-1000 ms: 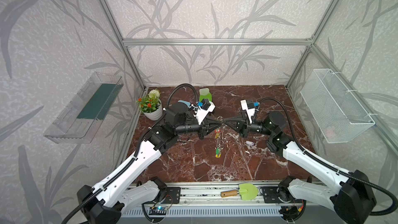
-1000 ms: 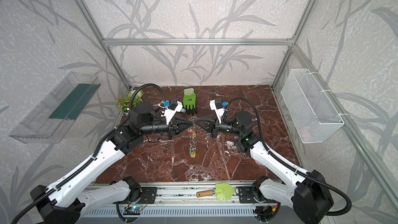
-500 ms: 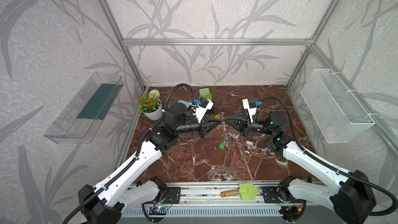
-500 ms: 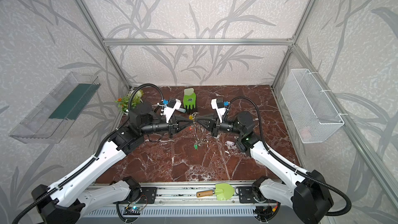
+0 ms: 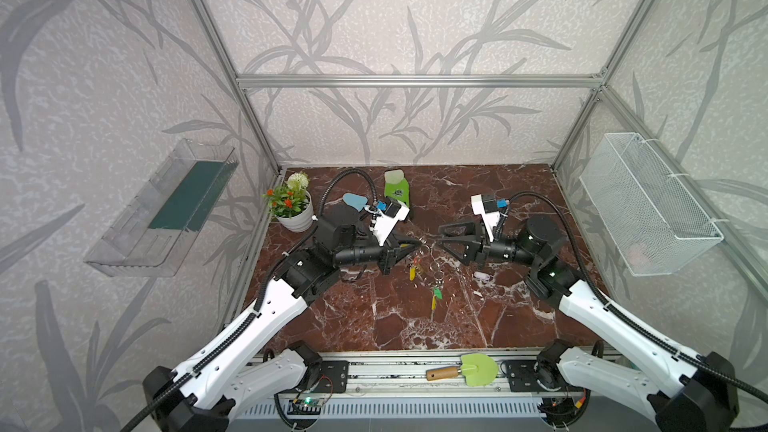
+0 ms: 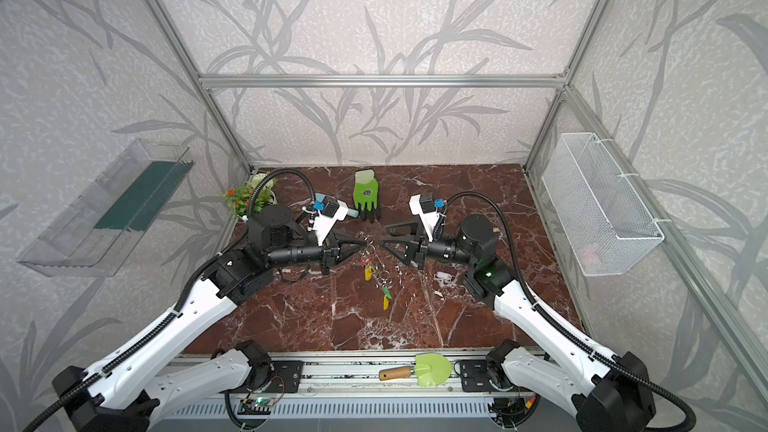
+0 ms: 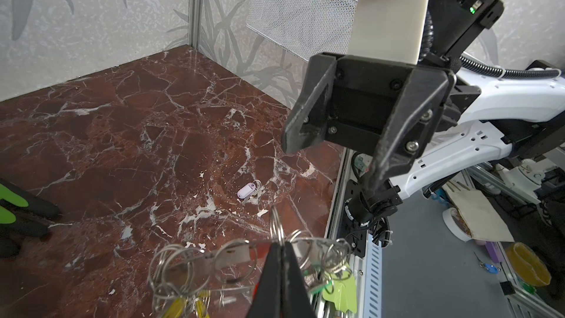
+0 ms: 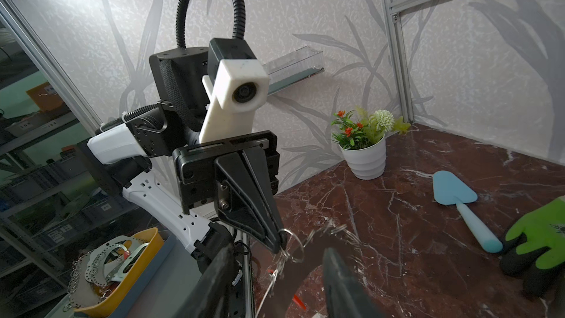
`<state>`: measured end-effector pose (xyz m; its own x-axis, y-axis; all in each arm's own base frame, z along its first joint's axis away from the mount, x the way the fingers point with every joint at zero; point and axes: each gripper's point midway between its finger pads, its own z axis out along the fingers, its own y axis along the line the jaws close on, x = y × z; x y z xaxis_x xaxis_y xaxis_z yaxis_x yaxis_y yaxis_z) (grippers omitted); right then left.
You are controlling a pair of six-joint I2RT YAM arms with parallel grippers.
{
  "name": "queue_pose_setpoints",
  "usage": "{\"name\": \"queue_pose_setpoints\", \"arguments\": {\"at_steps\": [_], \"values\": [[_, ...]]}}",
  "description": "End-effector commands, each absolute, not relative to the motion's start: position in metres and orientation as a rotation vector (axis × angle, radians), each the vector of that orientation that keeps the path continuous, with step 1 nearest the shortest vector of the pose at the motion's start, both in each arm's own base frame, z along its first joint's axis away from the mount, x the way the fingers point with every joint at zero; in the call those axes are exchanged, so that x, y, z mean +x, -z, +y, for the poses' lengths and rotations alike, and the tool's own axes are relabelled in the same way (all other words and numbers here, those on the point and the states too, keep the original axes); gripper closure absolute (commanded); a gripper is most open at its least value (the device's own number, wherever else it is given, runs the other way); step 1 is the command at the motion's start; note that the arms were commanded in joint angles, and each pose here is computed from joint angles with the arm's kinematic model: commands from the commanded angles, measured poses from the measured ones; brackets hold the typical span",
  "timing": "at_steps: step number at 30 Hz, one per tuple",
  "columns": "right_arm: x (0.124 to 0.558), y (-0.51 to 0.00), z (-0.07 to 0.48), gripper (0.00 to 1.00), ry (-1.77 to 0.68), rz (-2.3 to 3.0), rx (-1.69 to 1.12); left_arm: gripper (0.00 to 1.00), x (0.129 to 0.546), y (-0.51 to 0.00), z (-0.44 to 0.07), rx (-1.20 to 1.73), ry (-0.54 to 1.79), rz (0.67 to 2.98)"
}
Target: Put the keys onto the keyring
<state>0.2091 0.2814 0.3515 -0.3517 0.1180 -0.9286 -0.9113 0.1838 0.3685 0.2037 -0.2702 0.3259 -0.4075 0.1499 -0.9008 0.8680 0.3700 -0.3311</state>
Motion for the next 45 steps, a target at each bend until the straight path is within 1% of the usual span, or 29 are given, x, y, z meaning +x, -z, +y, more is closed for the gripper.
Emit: {"name": "queue_pose_setpoints", "arguments": {"at_steps": [1,9,17,23,26,31,37,42,45], "values": [[0.213,-0.346,0.281,0.48,-1.283,1.558,-0.825,1.00,0.190,-0.353,-0.267,0.988,1.069,1.700],[0.218,-0.337,0.298,0.48,-1.323,1.568,-0.909,1.00,0.182,-0.356,-0.270,1.066,1.087,1.682],[0.200,-0.342,0.308,0.50,-1.440,1.484,-0.994,1.00,0.183,-0.354,-0.271,1.084,1.083,1.693],[0.190,-0.342,0.307,0.59,-1.482,1.460,-1.002,1.00,0.184,-0.354,-0.271,1.073,1.077,1.696],[0.190,-0.340,0.304,0.60,-1.464,1.467,-0.987,1.00,0.184,-0.355,-0.271,1.071,1.082,1.695],[0.183,-0.347,0.302,0.60,-1.495,1.441,-1.002,1.00,0.183,-0.355,-0.271,1.072,1.086,1.693],[0.179,-0.348,0.302,0.53,-1.521,1.427,-1.015,1.00,0.184,-0.354,-0.271,1.075,1.084,1.696],[0.176,-0.343,0.303,0.53,-1.539,1.440,-1.026,1.00,0.186,-0.352,-0.271,1.076,1.073,1.703],[0.172,-0.345,0.301,0.50,-1.542,1.434,-1.030,1.00,0.186,-0.351,-0.272,1.079,1.078,1.705]]}}
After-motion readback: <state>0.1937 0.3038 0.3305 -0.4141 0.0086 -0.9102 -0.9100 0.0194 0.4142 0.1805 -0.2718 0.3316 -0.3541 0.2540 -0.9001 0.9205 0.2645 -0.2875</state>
